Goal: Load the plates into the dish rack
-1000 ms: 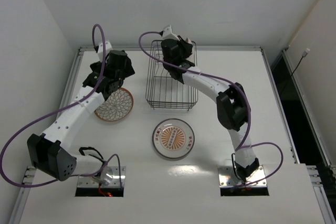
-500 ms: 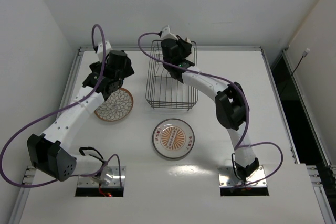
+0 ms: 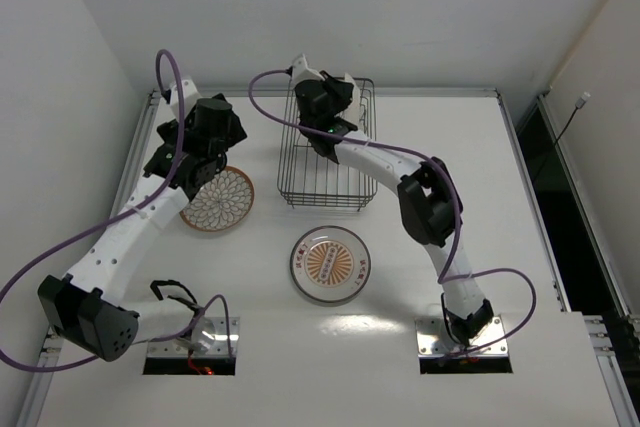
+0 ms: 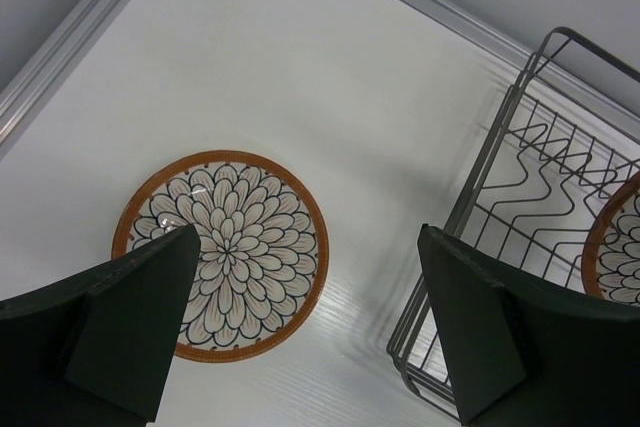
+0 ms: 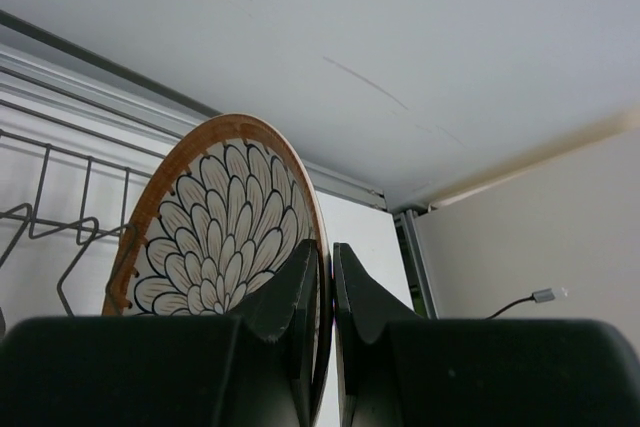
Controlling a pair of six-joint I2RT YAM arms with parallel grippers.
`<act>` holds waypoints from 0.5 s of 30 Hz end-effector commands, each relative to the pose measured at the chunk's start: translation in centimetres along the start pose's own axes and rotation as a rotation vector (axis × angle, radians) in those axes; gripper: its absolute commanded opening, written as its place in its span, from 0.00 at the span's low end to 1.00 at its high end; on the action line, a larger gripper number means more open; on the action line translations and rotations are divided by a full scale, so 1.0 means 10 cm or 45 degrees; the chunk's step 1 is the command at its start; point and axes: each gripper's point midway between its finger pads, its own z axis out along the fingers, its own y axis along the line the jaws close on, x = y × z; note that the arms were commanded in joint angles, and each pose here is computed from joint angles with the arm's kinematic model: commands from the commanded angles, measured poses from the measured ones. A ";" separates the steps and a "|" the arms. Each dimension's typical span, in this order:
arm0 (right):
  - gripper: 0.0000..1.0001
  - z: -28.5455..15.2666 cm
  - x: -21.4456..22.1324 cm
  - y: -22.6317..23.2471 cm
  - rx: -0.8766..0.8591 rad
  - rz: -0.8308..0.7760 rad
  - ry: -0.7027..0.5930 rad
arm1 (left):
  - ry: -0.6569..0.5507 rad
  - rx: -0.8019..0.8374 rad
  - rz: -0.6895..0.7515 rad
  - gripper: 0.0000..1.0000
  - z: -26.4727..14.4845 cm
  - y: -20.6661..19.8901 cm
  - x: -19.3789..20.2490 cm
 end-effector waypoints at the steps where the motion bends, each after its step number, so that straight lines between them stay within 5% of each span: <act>1: 0.00 0.03 0.39 0.54 -0.138 -0.232 0.063 | -0.040 -0.020 -0.045 0.90 -0.02 0.04 -0.08; 15: 0.00 0.03 0.58 0.84 -0.284 -0.132 0.138 | -0.047 -0.015 -0.053 0.90 -0.02 0.03 -0.10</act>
